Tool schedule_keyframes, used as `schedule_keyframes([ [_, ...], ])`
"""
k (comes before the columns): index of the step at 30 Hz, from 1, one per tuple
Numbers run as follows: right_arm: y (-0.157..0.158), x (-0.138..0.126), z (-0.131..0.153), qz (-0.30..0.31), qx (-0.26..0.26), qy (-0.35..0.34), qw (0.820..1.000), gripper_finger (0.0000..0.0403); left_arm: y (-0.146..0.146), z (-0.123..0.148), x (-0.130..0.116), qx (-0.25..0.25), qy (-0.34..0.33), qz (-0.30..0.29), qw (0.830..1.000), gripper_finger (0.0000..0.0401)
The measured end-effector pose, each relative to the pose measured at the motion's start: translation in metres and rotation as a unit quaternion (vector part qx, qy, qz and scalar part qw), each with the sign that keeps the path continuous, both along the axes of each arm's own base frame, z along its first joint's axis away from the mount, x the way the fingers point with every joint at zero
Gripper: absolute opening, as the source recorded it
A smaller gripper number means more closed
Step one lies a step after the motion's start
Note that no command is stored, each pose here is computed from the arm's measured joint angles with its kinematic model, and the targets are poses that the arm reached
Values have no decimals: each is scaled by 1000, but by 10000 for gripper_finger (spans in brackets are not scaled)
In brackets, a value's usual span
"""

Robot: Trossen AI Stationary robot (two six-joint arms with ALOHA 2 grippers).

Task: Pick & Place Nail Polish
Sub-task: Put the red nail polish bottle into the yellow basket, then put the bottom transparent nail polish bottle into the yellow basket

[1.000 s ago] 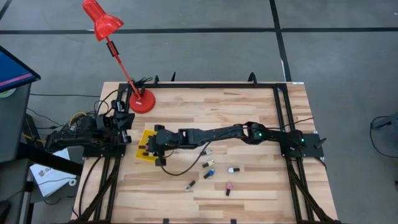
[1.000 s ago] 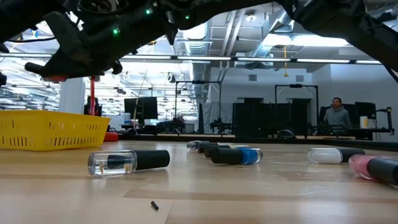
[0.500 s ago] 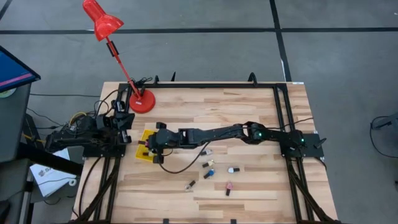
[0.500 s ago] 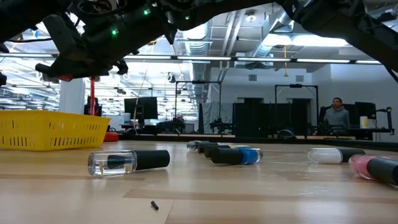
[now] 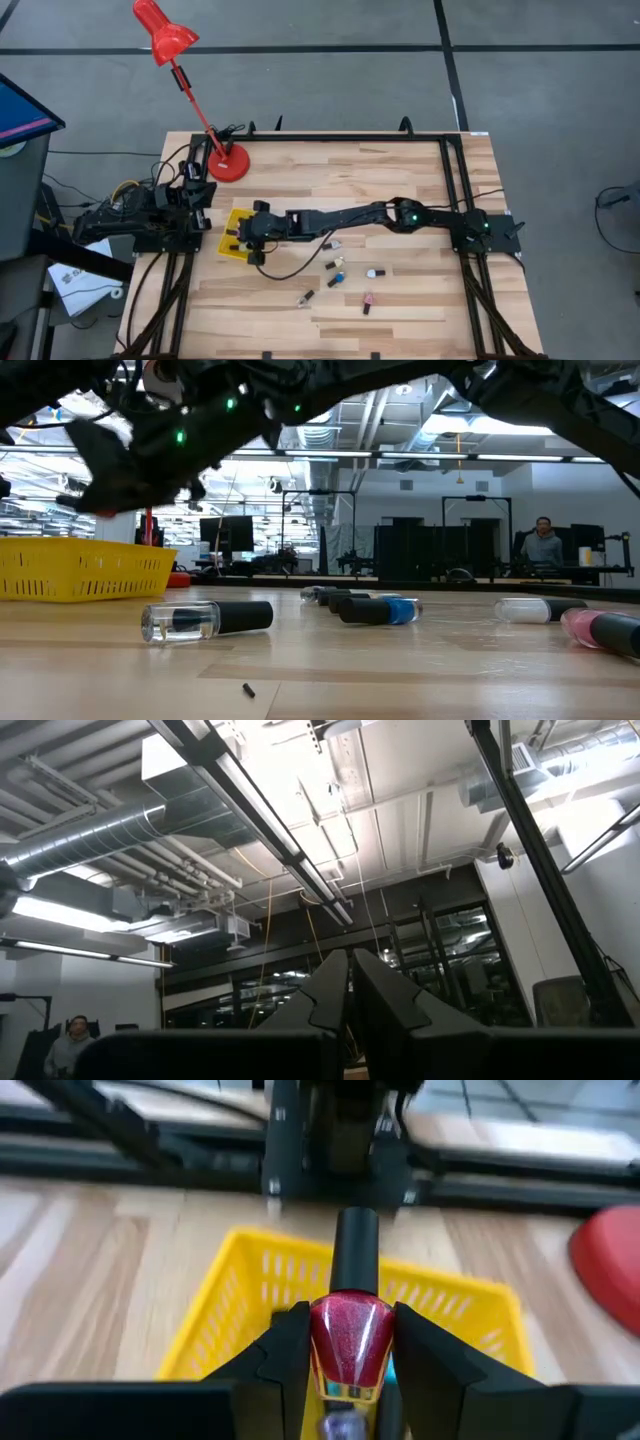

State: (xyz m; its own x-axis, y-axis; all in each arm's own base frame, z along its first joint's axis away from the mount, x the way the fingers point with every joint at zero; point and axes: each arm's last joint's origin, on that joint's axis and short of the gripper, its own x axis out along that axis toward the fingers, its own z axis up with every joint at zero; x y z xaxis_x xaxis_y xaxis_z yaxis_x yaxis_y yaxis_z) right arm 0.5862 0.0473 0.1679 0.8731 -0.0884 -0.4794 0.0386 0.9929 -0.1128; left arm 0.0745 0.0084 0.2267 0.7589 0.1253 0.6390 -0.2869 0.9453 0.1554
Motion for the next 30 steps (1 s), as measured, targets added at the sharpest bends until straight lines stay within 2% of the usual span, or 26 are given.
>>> schedule_keyframes([
  [5,-2,3,-14,-3,3,6,1000,114,0,0,0,0,0,0,1000,14],
  [12,-3,2,-15,-6,4,10,1000,120,0,0,0,0,0,0,1000,14],
  [23,-2,2,-15,-1,5,14,1000,238,0,0,0,0,0,0,1000,14],
  [26,2,-3,-6,13,-13,34,999,246,0,0,0,0,0,0,1000,14],
  [30,20,-19,38,54,-51,45,996,241,0,0,0,0,0,0,1000,14],
])
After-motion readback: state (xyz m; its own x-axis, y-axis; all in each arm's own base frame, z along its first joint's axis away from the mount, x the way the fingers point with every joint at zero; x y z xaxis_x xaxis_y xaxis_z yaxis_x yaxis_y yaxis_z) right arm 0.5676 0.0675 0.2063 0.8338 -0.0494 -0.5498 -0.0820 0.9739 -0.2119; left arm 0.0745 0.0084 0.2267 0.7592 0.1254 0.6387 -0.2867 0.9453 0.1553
